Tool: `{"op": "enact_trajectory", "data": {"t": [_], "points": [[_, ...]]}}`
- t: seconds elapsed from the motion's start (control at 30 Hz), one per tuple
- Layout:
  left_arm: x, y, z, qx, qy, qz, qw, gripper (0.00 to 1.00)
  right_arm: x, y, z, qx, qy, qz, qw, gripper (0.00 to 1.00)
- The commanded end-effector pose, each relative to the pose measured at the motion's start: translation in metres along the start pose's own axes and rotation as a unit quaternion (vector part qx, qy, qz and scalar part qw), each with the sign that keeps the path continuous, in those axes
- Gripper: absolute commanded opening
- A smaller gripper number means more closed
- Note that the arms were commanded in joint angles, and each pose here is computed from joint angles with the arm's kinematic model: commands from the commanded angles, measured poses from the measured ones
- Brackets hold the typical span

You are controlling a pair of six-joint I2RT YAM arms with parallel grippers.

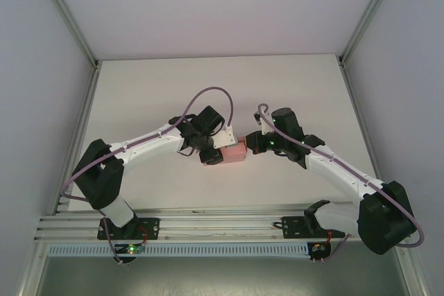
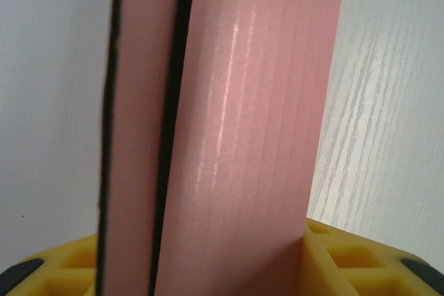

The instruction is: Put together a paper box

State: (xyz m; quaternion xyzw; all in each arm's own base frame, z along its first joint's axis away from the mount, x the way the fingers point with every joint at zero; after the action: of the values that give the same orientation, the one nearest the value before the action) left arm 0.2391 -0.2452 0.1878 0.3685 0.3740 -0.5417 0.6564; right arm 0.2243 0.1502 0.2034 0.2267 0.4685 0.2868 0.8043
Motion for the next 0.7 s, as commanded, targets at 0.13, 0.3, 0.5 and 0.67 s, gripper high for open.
{"op": "enact_trajectory", "data": {"t": [0.13,0.3,0.5,0.67], "points": [[0.023,-0.004,-0.021,-0.024,0.063,-0.036,0.997,0.48,-0.004,0.033,0.015,0.107,0.045,0.043,0.992,0.03],[0.025,-0.003,-0.022,-0.024,0.066,-0.036,0.997,0.48,0.001,0.04,0.022,0.135,0.064,0.07,0.986,0.05],[0.028,-0.006,-0.025,-0.022,0.063,-0.038,0.997,0.48,0.003,0.039,0.026,0.112,0.041,0.065,0.991,0.02],[0.025,-0.005,-0.022,-0.024,0.051,-0.035,0.998,0.48,0.008,0.021,0.004,-0.039,-0.01,0.064,0.997,0.0]]}}
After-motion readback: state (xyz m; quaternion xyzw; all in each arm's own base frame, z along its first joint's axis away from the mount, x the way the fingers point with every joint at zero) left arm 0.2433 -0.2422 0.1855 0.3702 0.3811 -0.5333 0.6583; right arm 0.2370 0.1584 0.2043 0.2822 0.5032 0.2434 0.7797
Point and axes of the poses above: each hand's point on the last joint's axis, 136 mm out from that joint toward the fingers, its own x axis out along the fingers, its own y axis along the line the jaws close on, z = x × y, the point moved 10 cm from there along -x, back along the fingers, and after that the axes turned 11 degrees about x, right-handed, at the moved point
